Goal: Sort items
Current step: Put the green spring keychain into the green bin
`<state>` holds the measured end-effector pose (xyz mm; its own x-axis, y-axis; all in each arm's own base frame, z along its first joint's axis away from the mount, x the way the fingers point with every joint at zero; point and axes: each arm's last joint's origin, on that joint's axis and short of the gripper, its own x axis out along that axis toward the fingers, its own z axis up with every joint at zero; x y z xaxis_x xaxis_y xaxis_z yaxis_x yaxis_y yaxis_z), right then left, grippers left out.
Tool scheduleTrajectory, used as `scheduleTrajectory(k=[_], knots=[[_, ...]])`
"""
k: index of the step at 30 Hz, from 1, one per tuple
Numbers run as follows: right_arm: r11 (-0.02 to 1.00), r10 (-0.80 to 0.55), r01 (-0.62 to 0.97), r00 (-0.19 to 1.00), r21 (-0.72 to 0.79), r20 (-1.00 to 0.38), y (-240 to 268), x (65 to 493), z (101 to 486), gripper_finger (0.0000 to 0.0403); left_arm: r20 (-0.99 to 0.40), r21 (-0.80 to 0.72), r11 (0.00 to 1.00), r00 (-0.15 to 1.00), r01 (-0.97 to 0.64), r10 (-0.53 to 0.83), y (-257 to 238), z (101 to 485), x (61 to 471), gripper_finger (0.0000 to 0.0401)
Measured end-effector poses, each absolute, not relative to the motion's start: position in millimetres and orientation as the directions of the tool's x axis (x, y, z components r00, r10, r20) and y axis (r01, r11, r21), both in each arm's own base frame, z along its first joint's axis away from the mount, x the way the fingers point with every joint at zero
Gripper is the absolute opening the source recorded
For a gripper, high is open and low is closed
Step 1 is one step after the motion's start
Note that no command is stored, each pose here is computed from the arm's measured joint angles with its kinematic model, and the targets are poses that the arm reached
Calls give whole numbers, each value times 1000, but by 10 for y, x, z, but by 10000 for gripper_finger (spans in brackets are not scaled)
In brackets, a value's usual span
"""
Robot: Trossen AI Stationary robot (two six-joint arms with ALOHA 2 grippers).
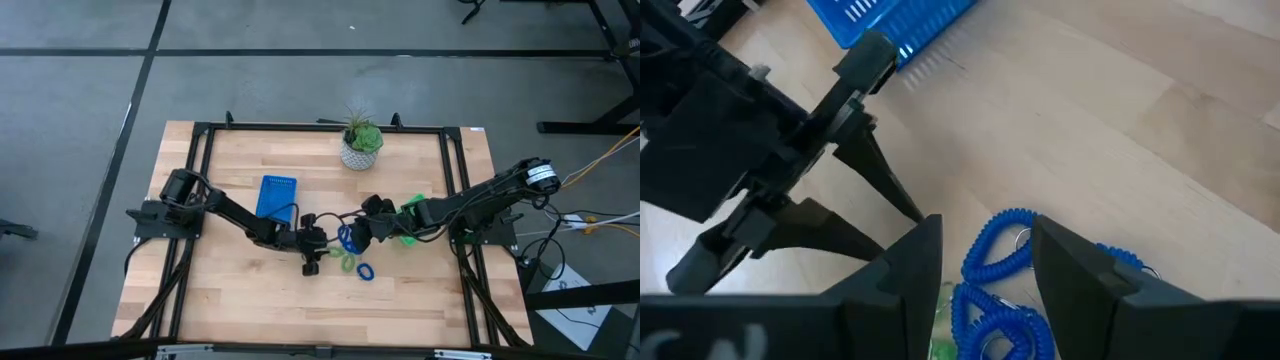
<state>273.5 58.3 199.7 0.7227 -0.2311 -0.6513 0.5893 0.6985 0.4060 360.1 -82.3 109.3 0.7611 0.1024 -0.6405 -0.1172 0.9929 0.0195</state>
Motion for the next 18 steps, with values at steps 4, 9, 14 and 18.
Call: scheduleTrajectory(k=[4, 9, 14, 18], knots=[[710, -231, 580, 727, 399, -647, 584, 2739, 2001, 152, -642, -4, 993, 761, -120, 90, -827, 1093, 3601, 157], [711, -231, 580, 726, 397, -647, 584, 2739, 2001, 152, -646, -33, 991, 759, -131, 79, -831, 1067, 3606, 157], [711, -231, 581, 726, 397, -648, 583, 2739, 2001, 152, -668, -85, 987, 743, -140, 47, -813, 987, 3618, 157], [711, -231, 581, 726, 397, -648, 583, 2739, 2001, 152, -682, -144, 978, 732, -150, 12, -789, 983, 3619, 157]])
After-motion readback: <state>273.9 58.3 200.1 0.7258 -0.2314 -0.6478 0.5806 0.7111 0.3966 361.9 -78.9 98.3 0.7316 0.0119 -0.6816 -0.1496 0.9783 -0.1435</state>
